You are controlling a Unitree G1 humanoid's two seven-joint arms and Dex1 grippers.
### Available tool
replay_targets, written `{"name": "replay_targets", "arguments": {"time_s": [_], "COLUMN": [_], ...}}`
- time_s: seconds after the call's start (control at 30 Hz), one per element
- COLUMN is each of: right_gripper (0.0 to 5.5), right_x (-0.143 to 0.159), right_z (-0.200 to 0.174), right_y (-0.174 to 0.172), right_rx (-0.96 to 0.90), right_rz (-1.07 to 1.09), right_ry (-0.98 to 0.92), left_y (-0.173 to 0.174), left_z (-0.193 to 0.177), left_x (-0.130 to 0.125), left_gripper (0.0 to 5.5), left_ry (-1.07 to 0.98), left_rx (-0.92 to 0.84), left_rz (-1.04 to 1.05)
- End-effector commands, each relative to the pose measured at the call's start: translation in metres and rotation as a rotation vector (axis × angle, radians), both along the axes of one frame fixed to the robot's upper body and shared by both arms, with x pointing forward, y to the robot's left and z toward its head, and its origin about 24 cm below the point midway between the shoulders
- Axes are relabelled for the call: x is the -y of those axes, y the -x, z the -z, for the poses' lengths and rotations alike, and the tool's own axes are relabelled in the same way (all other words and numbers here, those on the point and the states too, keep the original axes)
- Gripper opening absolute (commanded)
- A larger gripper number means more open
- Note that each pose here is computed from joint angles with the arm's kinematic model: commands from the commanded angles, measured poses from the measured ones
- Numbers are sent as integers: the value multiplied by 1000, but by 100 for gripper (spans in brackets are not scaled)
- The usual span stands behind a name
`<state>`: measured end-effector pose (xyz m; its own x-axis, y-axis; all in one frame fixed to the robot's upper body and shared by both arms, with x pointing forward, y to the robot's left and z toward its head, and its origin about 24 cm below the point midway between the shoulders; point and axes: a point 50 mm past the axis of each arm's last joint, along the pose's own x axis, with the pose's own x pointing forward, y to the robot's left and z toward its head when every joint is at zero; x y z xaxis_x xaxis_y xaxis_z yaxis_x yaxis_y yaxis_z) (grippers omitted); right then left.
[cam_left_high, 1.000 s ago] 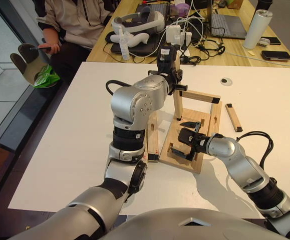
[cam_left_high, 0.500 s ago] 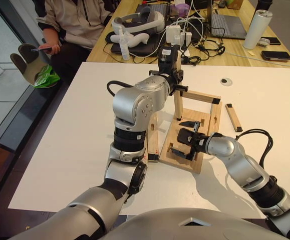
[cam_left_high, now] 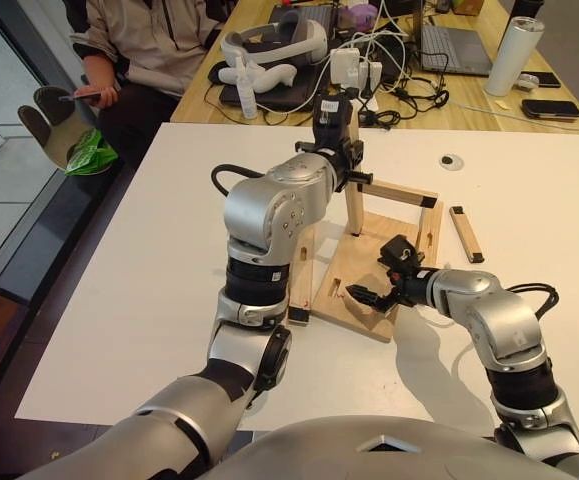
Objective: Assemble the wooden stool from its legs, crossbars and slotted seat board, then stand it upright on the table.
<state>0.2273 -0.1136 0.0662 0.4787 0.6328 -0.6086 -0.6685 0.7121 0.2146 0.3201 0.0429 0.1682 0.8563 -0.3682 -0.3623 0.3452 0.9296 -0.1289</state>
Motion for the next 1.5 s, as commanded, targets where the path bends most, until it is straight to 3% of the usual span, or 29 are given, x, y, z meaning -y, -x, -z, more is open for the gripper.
{"name": "replay_targets", "arguments": {"time_s": [0.03, 0.9, 0.97, 1.07, 1.5], "right_gripper": [540, 540, 540, 540, 540], "right_x": [4, -4, -4, -5, -5], "right_z": [-5, 23, 23, 24, 24], "right_y": [-8, 5, 6, 6, 7], "right_rx": [-58, -137, -136, -132, -130], "right_rz": [99, -2, -4, -8, -11], "right_ry": [-53, 87, 89, 91, 90], "left_y": [0, -23, -22, -22, -30], "left_z": [29, 47, 46, 41, 1], "left_x": [-15, -2, -2, -3, -6], "left_gripper": [102, 104, 176, 224, 228], "left_ry": [-97, -246, -241, -226, -68], "left_rx": [-112, -168, -166, -147, -32], "left_rz": [-65, 172, 170, 151, 49]}}
